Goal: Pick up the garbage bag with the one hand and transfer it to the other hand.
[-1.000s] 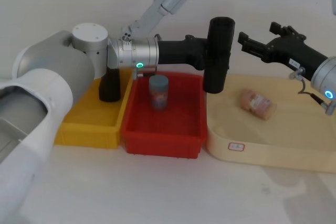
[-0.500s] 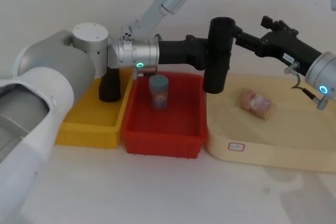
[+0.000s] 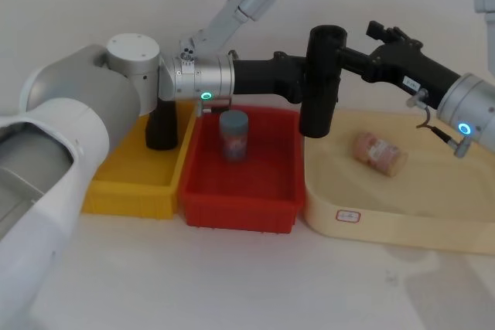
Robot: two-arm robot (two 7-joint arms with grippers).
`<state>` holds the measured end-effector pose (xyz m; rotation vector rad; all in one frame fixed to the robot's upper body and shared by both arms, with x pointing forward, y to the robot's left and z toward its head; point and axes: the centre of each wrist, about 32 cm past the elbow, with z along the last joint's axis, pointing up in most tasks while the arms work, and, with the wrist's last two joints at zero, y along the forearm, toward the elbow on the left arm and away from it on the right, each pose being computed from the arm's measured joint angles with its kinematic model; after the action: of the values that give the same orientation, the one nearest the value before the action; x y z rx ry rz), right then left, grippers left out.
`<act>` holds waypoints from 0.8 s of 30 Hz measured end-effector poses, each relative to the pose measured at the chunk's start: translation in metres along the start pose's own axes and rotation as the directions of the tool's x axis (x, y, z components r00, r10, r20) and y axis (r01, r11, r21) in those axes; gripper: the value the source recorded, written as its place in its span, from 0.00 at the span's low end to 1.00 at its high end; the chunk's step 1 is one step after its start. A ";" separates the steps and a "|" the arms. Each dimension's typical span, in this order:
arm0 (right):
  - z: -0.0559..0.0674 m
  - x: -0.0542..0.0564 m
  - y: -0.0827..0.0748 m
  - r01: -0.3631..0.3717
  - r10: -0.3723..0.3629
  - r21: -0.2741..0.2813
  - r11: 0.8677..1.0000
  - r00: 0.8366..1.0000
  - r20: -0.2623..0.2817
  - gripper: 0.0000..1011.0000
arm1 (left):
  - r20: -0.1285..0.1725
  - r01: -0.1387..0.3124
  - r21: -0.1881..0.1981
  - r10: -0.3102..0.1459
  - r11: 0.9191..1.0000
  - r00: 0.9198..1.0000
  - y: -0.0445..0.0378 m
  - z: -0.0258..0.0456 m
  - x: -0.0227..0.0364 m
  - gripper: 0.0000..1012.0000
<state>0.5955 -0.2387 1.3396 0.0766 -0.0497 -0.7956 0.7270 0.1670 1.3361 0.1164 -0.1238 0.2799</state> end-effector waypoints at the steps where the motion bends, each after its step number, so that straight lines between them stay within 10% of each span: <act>1: 0.000 0.000 0.001 -0.005 0.005 -0.002 1.000 1.000 0.001 0.99 | 0.000 0.000 0.000 0.000 1.000 1.000 0.0000 0.0000 0.0000 0.39; 24: 0.000 0.004 0.027 -0.037 0.040 -0.059 0.998 0.998 0.041 0.99 | 0.000 0.001 0.000 -0.001 1.000 1.000 -0.0002 0.0001 0.0000 0.39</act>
<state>0.6172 -0.2231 1.3419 0.0033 -0.0674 -0.7595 0.7270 0.1668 1.3362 0.1167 -0.1241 0.2793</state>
